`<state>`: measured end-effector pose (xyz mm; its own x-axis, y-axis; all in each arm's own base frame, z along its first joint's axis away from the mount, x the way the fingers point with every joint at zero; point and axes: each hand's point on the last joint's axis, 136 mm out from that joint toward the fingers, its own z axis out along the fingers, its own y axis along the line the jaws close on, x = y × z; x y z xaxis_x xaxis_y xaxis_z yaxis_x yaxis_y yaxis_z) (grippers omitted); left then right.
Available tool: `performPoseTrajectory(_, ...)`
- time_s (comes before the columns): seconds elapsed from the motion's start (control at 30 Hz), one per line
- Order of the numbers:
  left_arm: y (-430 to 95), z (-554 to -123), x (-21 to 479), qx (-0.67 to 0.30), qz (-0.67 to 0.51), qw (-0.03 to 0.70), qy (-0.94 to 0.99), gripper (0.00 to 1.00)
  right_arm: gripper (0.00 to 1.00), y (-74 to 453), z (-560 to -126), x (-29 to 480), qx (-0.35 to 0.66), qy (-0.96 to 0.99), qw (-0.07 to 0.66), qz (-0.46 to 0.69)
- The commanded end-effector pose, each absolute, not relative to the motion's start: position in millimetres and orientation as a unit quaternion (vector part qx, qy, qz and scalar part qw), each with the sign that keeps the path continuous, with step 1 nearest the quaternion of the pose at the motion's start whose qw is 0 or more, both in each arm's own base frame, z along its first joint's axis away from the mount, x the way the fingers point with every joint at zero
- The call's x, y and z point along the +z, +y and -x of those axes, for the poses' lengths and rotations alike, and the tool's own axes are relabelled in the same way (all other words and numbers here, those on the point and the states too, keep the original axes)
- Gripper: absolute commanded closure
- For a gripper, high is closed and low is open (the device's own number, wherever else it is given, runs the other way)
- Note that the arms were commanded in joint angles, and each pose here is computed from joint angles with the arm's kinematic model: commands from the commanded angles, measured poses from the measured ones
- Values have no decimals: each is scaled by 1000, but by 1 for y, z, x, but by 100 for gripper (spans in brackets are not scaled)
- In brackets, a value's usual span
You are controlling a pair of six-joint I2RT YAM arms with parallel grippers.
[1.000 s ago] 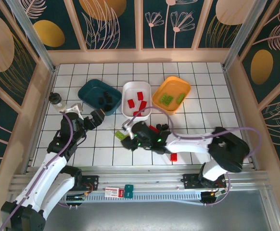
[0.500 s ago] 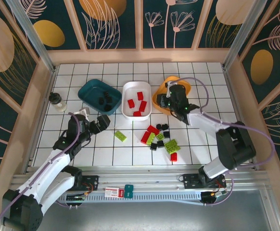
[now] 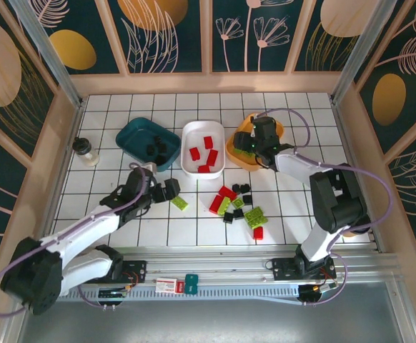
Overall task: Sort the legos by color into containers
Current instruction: Place the lego in the container, then pick up the lego from the middle-left of the table.
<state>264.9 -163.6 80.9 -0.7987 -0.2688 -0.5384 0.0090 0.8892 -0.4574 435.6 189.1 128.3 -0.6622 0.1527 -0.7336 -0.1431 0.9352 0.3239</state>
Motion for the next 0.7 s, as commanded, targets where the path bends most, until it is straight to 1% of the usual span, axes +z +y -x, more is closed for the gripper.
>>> performPoseTrajectory(0.0,-174,-270,75,-196,56,313,928,7,36,193,-421,150,178,881,438,4)
performPoseTrajectory(0.13,-194,-264,58,-185,35,289,939,8,36,194,-402,152,181,878,443,8)
performPoseTrajectory(0.4,-224,-244,26,-194,9,238,952,11,36,183,-384,177,192,861,471,2)
performPoseTrajectory(0.5,-237,-247,22,-204,4,231,951,15,35,182,-380,185,201,855,478,1)
performPoseTrajectory(0.67,-267,-264,31,-211,-24,243,946,22,35,181,-373,188,207,852,481,3)
